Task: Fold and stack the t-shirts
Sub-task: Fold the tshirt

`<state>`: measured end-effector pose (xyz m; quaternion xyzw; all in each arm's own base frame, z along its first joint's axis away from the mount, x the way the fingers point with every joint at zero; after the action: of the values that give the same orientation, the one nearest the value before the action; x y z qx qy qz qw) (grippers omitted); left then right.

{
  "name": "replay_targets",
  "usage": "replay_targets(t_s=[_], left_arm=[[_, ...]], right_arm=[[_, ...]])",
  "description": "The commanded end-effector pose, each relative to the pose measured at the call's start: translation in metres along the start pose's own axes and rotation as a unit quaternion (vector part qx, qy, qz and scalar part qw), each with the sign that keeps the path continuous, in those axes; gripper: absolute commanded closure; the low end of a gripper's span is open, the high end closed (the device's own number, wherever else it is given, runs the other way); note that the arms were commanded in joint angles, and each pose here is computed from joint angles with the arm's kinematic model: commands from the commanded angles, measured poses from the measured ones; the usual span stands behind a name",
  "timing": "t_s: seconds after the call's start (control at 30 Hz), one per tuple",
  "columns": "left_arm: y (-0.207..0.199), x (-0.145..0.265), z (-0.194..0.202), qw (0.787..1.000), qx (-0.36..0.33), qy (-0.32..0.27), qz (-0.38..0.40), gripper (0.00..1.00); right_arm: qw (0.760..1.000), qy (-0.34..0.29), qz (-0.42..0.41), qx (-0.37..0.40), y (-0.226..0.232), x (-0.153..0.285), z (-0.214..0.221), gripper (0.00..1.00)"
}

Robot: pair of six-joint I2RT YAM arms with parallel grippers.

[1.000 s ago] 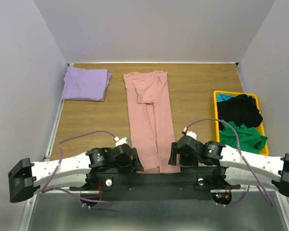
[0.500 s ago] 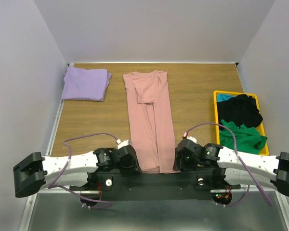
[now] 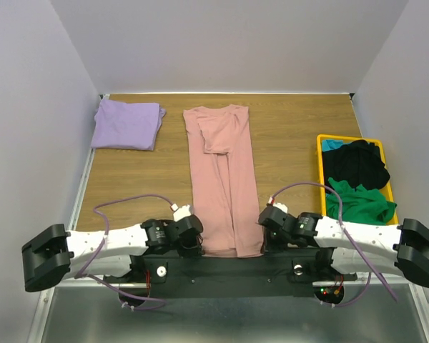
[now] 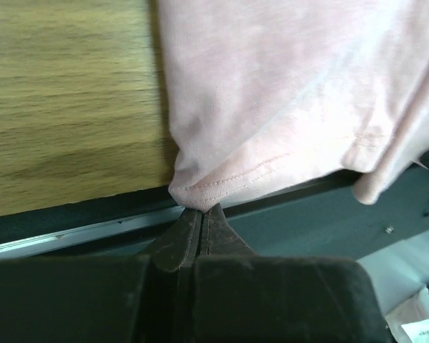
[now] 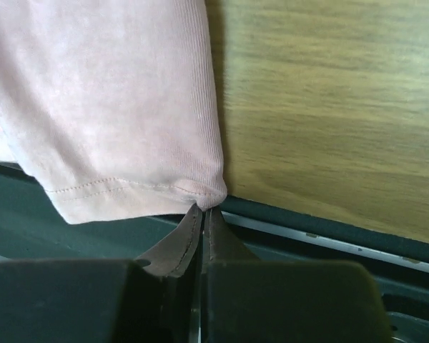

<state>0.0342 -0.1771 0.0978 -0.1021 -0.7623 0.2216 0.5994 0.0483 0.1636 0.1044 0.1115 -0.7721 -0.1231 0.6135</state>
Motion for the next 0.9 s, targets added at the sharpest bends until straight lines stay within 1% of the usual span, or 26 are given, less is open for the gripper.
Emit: replay_targets(t_s=[0.0, 0.17, 0.23, 0.3, 0.37, 0.43, 0.5, 0.53, 0.57, 0.63, 0.7, 0.73, 0.8, 0.87], left_arm=[[-0.017, 0.017, -0.009, 0.998, -0.01, -0.035, 0.051, 1.0], [-0.023, 0.032, -0.015, 0.994, 0.0, -0.064, 0.093, 1.0], [-0.03, 0.04, -0.021, 0.991, 0.007, -0.089, 0.103, 1.0], [-0.037, 0.045, -0.029, 0.985, 0.015, -0.127, 0.115, 1.0], [-0.042, 0.048, -0.034, 0.982, 0.016, -0.14, 0.124, 1.0], [-0.048, 0.049, -0.044, 0.978, 0.012, -0.168, 0.123, 1.0], [-0.05, 0.046, -0.06, 0.975, 0.019, -0.192, 0.107, 1.0], [-0.056, 0.049, -0.068, 0.972, 0.021, -0.203, 0.113, 1.0], [-0.057, 0.048, -0.083, 0.969, 0.03, -0.224, 0.104, 1.0], [-0.06, 0.049, -0.097, 0.964, 0.032, -0.241, 0.105, 1.0], [-0.063, 0.048, -0.109, 0.96, 0.024, -0.258, 0.102, 1.0], [-0.068, 0.053, -0.122, 0.954, 0.028, -0.276, 0.11, 1.0], [-0.07, 0.053, -0.139, 0.949, 0.043, -0.299, 0.087, 1.0], [-0.072, 0.048, -0.15, 0.951, 0.034, -0.3, 0.068, 1.0]], right_arm=[[0.997, -0.067, -0.037, 0.005, 0.024, 0.01, -0.021, 0.99], [0.992, -0.112, -0.061, 0.022, 0.039, 0.026, -0.036, 0.99], [0.988, -0.13, -0.076, 0.023, 0.05, 0.036, -0.044, 1.0], [0.984, -0.163, -0.071, 0.025, 0.058, 0.043, -0.054, 1.0], [0.981, -0.182, -0.057, 0.028, 0.06, 0.043, -0.06, 0.99], [0.973, -0.224, -0.042, 0.016, 0.07, 0.048, -0.076, 1.0], [0.965, -0.259, -0.035, 0.006, 0.08, 0.055, -0.089, 1.0], [0.959, -0.283, -0.012, -0.001, 0.081, 0.052, -0.099, 1.0], [0.954, -0.3, -0.006, -0.009, 0.087, 0.057, -0.111, 1.0], [0.948, -0.318, 0.022, -0.012, 0.088, 0.053, -0.126, 1.0], [0.944, -0.327, 0.034, -0.021, 0.089, 0.053, -0.141, 1.0], [0.938, -0.342, 0.041, -0.037, 0.089, 0.055, -0.156, 1.0], [0.934, -0.35, 0.056, -0.05, 0.085, 0.049, -0.175, 1.0], [0.928, -0.361, 0.066, -0.058, 0.088, 0.047, -0.191, 0.99]])
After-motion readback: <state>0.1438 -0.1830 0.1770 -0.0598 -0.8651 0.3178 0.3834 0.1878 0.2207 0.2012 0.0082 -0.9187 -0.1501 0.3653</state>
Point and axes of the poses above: each gripper's point midway between its finger pads, its own x axis back along the fingers, its own y axis along the line the jaws close on, z = x × y, the point moved 10 cm from there along x, back along the fingers
